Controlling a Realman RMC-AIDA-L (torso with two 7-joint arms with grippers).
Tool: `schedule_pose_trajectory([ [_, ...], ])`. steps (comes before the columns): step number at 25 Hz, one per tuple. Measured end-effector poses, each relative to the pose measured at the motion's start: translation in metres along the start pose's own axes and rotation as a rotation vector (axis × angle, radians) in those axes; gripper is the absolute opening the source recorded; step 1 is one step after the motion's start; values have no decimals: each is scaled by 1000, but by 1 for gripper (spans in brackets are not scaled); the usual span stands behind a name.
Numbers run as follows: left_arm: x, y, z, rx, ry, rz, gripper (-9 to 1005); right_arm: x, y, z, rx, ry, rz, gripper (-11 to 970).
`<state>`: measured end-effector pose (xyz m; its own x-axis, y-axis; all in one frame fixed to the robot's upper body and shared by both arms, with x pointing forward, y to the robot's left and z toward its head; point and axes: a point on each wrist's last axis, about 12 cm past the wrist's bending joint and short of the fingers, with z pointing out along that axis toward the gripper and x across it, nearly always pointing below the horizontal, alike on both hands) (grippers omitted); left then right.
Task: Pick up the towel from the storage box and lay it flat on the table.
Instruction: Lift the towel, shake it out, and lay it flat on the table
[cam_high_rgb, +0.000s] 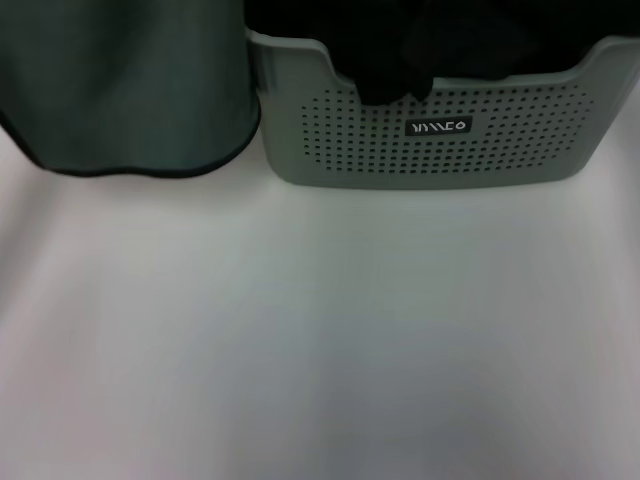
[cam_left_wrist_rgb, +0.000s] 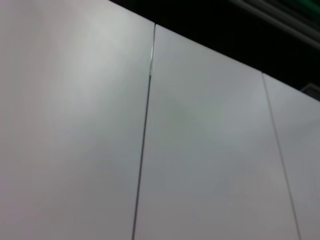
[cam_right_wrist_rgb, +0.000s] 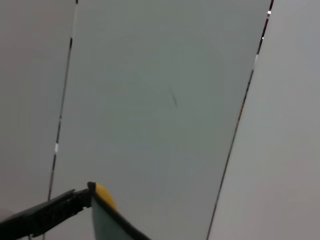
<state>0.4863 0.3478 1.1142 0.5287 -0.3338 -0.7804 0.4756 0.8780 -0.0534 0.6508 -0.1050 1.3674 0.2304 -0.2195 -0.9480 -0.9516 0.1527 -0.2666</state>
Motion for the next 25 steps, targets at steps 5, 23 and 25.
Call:
schedule_pose_trajectory([
  [5, -11, 10, 11, 83, 21, -3, 13, 6, 3, -22, -52, -102, 65, 23],
  [23, -52, 11, -39, 308, 213, -41, 15, 80, 84, -46, -270, -167, 315, 28],
  [25, -55, 11, -42, 324, 233, -55, 15, 88, 91, -54, -241, -151, 330, 28],
])
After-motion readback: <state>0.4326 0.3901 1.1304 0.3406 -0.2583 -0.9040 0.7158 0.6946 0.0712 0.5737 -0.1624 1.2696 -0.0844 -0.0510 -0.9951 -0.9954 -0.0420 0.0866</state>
